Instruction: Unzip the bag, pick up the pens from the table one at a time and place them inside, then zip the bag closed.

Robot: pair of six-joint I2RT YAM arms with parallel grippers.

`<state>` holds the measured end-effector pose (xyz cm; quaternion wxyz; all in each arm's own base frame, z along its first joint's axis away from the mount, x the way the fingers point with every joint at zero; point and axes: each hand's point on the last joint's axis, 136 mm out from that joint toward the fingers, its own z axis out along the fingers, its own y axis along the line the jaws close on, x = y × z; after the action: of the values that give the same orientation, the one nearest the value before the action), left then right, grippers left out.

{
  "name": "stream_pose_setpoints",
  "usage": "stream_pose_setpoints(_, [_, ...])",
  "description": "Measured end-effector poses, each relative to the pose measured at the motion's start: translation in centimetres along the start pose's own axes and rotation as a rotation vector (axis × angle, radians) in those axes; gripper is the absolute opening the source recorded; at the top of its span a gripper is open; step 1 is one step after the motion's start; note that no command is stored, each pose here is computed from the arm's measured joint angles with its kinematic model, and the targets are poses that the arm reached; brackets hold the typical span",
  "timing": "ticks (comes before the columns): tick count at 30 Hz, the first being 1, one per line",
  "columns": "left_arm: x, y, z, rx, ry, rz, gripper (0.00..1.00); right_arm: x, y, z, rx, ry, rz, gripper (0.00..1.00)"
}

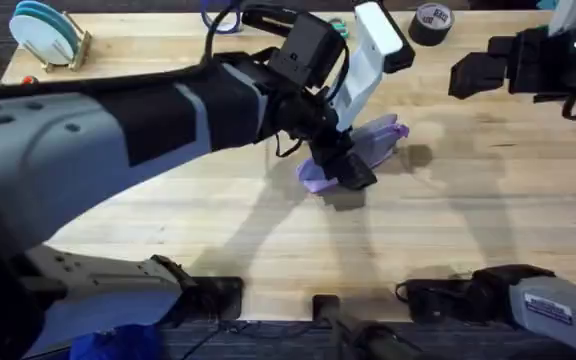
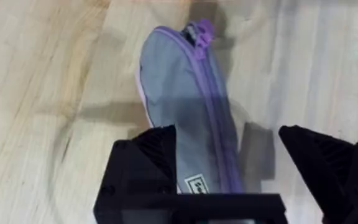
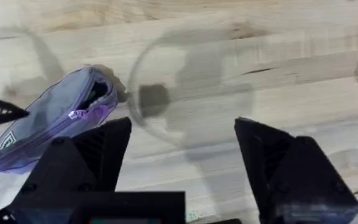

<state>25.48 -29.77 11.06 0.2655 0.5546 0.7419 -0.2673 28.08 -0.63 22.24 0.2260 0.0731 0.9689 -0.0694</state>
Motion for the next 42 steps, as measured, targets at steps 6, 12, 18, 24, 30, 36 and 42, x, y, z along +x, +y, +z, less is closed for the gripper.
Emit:
stream_pose_setpoints(6, [-0.4,0.9,0.3,-0.034,-0.015,0.02,0.995,0.0,0.0,0.0,0.0,0.0,0.0,0.996])
stream_pose_setpoints(12, [-0.7,1.2,0.4,-0.047,-0.026,0.032,0.761,0.0,0.0,0.0,0.0,0.001,0.0,0.996])
stream_pose_setpoints(18, [-0.7,1.3,0.3,-0.056,-0.023,0.035,0.094,0.0,0.0,0.0,0.0,0.001,0.0,0.995])
stream_pose_setpoints(24, [-0.6,1.4,0.4,-0.059,-0.021,0.036,0.045,0.7,0.0,0.0,-0.004,0.031,-0.018,0.996])
stream_pose_setpoints(30, [-0.7,1.4,0.4,-0.059,-0.022,0.036,0.04,1.6,1.6,-0.1,-0.109,0.061,-0.23,0.996])
stream_pose_setpoints(36, [-0.8,1.5,0.4,-0.064,-0.027,0.04,0.04,2.7,4.3,-0.7,-0.291,0.056,-0.529,0.996])
stream_pose_setpoints(42, [-1.0,1.7,0.3,-0.075,-0.035,0.046,0.041,2.3,5.5,-0.6,-0.358,0.009,-0.724,0.996])
